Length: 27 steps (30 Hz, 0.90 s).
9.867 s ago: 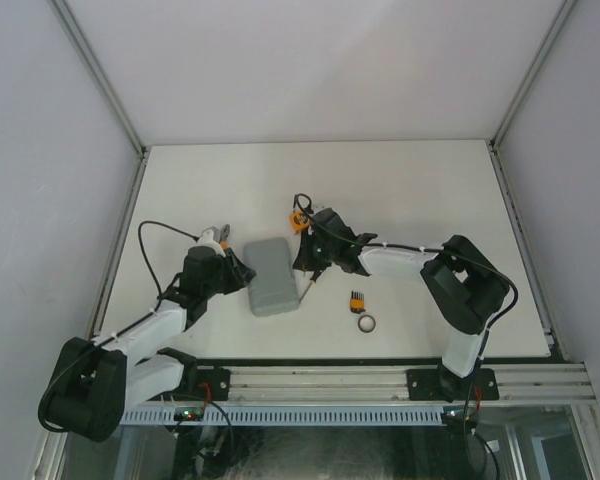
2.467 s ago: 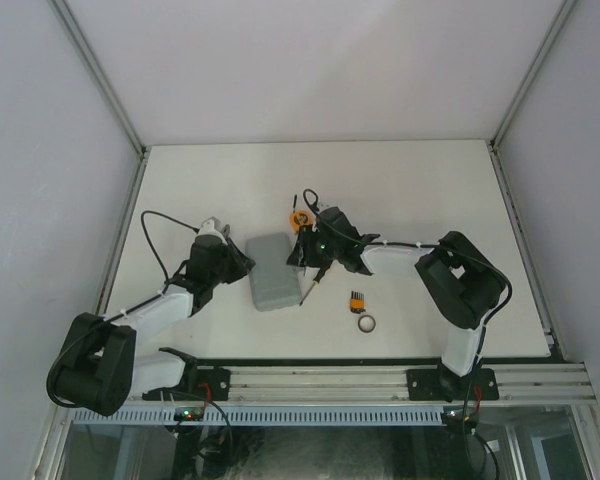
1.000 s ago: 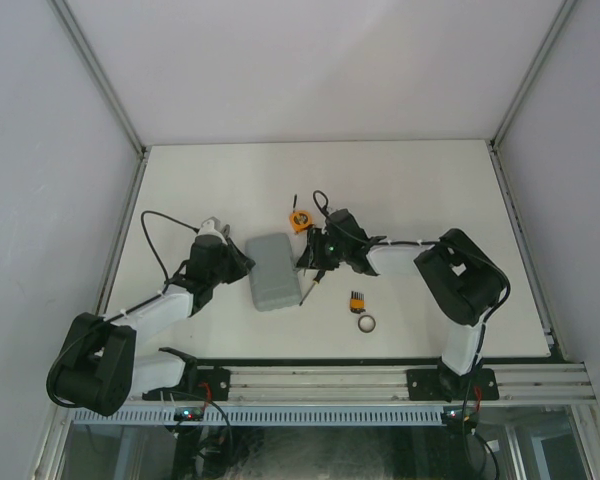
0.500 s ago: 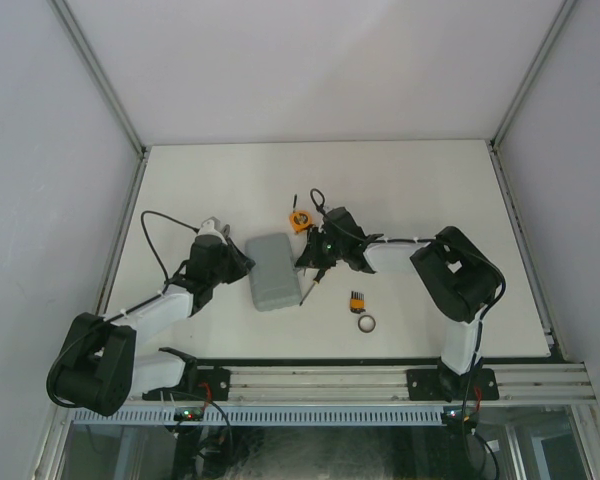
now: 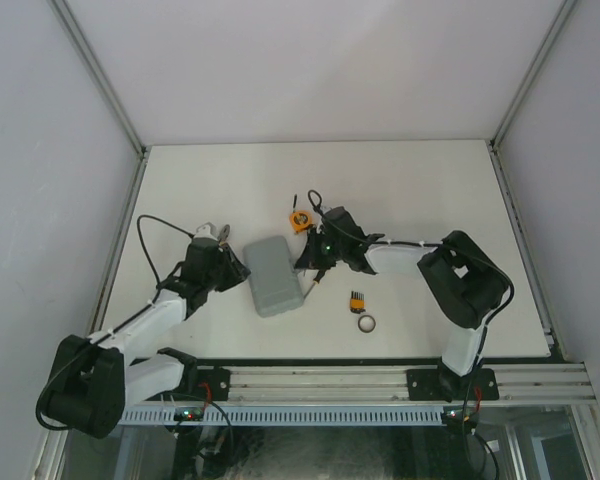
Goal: Sort the tools into containers
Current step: Open the storage box at the center of the board.
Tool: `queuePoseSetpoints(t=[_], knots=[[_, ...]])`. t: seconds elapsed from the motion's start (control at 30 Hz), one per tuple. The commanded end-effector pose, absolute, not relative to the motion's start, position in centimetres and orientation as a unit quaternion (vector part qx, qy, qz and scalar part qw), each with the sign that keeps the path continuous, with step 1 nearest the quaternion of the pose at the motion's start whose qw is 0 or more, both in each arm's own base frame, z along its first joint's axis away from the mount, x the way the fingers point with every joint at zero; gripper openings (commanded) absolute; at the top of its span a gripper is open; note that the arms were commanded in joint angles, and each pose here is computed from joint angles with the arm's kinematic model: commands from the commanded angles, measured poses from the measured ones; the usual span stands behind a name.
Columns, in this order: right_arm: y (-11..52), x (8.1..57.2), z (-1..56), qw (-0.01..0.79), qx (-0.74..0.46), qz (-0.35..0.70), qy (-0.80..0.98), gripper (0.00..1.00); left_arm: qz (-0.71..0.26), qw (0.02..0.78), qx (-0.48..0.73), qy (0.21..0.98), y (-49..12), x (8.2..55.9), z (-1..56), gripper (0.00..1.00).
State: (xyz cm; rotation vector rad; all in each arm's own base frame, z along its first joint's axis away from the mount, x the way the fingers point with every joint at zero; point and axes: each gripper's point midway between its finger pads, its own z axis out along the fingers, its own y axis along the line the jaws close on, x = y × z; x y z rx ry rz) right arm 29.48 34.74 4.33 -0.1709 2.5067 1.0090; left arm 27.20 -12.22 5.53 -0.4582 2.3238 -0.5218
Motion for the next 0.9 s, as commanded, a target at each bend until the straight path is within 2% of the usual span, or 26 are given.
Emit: queuePoseSetpoints(t=[0.0, 0.13, 0.43, 0.53, 0.7, 0.87], knots=[[34.8, 31.2, 9.3, 0.278, -0.072, 0.376, 0.881, 0.00, -0.167, 0.366, -0.180, 0.898, -10.6, 27.1, 7.7, 0.45], [34.6, 31.1, 10.3, 0.285, -0.070, 0.375, 0.879, 0.00, -0.164, 0.383, -0.182, 0.891, -10.2, 27.0, 9.3, 0.52], [34.6, 30.5, 13.7, 0.312, -0.070, 0.384, 0.866, 0.00, -0.172, 0.399, -0.178, 0.883, -10.0, 26.4, 11.5, 0.59], [34.5, 30.3, 14.7, 0.320, -0.069, 0.385, 0.863, 0.00, -0.180, 0.403, -0.174, 0.880, -10.2, 26.3, 12.1, 0.64], [34.3, 29.8, 15.6, 0.320, -0.059, 0.387, 0.863, 0.00, -0.199, 0.407, -0.166, 0.876, -10.8, 26.5, 13.0, 0.64], [34.2, 29.8, 16.0, 0.324, -0.048, 0.385, 0.863, 0.00, -0.203, 0.414, -0.166, 0.872, -10.9, 26.7, 13.6, 0.59]])
